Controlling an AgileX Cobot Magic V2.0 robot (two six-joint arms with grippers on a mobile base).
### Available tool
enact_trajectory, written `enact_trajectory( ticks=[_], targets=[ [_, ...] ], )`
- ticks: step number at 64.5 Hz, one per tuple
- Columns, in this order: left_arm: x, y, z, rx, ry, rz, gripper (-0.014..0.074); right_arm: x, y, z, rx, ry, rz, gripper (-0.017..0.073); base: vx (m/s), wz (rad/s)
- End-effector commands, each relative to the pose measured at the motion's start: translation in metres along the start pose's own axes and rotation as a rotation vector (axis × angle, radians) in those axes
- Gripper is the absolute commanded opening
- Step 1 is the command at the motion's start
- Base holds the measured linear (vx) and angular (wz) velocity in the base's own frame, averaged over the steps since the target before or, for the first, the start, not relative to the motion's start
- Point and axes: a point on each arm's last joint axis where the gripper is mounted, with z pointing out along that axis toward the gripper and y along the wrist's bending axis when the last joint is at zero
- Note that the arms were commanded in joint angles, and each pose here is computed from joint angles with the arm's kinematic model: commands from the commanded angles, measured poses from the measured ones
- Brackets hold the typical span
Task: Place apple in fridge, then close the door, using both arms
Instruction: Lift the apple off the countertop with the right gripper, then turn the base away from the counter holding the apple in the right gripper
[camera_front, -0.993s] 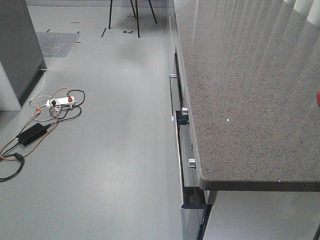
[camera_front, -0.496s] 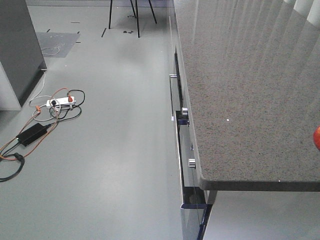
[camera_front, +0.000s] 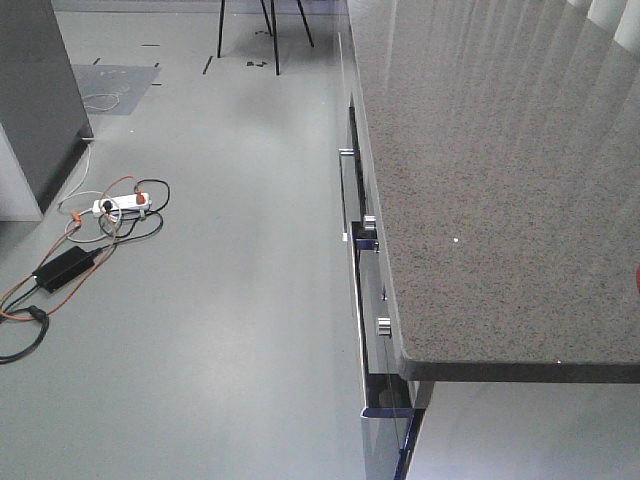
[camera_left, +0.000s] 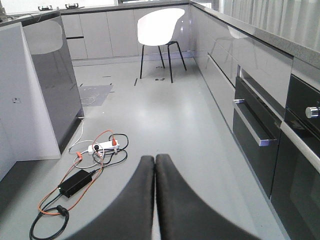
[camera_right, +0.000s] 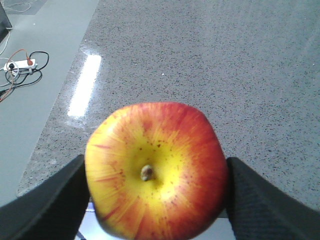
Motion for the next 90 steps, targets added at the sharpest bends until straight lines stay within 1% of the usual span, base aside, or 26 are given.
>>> enact_trajectory(
  ticks=[1,55,69,90],
  targets=[
    [-0.0011,-0.0001,0.0001,0.004,-0.067,-0.013,-0.0006,-0.0141,-0.0012,-0.006,0.022,-0.096,0.009,0.0225,0.0,0.0],
    [-0.0011,-0.0001,0.0001,0.004,-0.067,-0.013,-0.0006,-0.0142,-0.0011,-0.006,0.021,-0.097,0.01,0.0225,0.0,0.03],
    [-0.0011,-0.0001,0.0001,0.004,-0.067,-0.013,-0.0006,-0.0142,-0.0011,-0.006,0.021,-0.097,0.01,0.0225,0.02,0.29],
    [-0.0011,-0.0001,0.0001,0.004,-0.067,-0.013,-0.0006,-0.0142,-0.0011,-0.006,0.021,-0.097,0.01,0.0225,0.02,0.49]
  ],
)
